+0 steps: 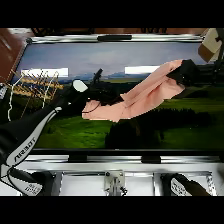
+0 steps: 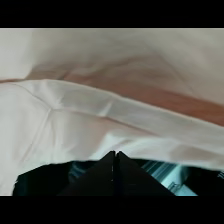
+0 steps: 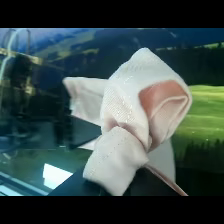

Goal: Fold the shirts.

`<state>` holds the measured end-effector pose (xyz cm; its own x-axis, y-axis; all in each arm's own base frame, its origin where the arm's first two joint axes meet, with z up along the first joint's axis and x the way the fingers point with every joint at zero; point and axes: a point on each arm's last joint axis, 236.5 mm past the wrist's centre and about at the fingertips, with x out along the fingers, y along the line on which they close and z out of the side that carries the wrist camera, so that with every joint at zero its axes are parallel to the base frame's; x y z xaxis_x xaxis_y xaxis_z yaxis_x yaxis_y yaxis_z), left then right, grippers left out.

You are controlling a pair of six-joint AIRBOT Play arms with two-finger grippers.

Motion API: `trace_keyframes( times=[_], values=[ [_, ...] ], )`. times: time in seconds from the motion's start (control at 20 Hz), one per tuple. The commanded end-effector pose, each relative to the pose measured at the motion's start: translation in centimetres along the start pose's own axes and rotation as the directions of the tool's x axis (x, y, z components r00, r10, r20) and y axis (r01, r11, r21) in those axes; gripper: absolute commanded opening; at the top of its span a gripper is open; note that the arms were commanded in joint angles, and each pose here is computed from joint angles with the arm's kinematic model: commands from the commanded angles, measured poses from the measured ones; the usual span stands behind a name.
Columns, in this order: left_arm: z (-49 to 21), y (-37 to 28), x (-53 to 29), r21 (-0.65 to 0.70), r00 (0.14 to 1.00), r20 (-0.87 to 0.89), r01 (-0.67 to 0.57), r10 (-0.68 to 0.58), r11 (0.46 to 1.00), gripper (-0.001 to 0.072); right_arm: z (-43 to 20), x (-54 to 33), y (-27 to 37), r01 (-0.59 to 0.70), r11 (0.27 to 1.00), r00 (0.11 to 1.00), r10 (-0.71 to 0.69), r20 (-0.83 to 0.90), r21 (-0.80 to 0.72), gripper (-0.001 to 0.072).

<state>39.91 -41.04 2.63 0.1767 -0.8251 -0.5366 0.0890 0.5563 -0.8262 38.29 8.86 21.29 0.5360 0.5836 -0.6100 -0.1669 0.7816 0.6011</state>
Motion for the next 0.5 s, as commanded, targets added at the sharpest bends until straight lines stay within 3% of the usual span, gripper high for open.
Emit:
trace_keyframes(
  times=[0.0,0.3,0.45],
  values=[
    [-1.9,-4.0,4.7,-0.056,0.989,0.052,0.140,-0.137,0.989,0.0037,-1.3,-3.2,3.7,-0.042,0.999,0.999,0.042,0.029,-0.002,0.0077],
    [-5.3,-5.2,9.2,-0.176,0.967,0.024,0.252,-0.252,0.952,0.0036,-2.7,-5.2,5.3,-0.038,0.999,0.999,0.039,0.037,-0.008,0.0077],
    [-2.9,-5.7,7.1,-0.115,0.964,0.067,0.264,-0.258,0.958,0.0032,-3.4,-5.2,2.1,0.096,0.995,0.995,-0.096,0.005,-0.019,0.0077]
  ],
)
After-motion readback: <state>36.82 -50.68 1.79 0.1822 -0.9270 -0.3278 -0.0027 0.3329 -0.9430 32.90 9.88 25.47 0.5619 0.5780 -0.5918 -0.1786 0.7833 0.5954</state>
